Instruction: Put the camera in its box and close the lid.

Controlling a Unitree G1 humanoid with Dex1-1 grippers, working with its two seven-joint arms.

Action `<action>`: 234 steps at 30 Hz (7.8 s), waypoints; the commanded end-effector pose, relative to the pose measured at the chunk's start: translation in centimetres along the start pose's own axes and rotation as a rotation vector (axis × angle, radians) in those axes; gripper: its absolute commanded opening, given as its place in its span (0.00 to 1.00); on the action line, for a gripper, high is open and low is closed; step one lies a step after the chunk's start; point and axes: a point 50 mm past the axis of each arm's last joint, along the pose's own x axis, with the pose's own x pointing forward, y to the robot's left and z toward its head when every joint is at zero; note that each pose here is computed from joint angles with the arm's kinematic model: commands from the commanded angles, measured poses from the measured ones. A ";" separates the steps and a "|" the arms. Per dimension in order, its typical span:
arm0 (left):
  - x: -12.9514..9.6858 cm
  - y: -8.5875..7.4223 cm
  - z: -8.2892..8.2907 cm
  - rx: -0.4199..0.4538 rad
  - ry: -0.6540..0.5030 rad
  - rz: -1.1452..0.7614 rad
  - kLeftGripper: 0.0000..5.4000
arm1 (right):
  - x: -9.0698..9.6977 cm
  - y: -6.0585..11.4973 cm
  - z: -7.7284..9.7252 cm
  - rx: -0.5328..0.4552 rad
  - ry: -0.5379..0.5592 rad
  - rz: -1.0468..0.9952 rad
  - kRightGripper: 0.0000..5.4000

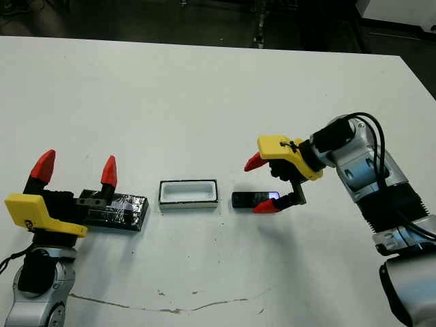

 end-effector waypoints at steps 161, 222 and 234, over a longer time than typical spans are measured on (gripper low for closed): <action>-0.7 -0.4 0.2 -0.033 -0.003 0.006 1.00 | 6.7 -1.5 4.4 0.078 -0.168 0.021 0.31; -0.5 0.1 0.5 -0.032 -0.005 -0.015 1.00 | -1.8 5.7 -0.8 0.597 -0.765 -0.808 0.68; 0.3 2.0 1.6 0.027 -0.038 -0.086 1.00 | 0.8 11.5 -1.7 0.742 -0.793 -1.190 0.31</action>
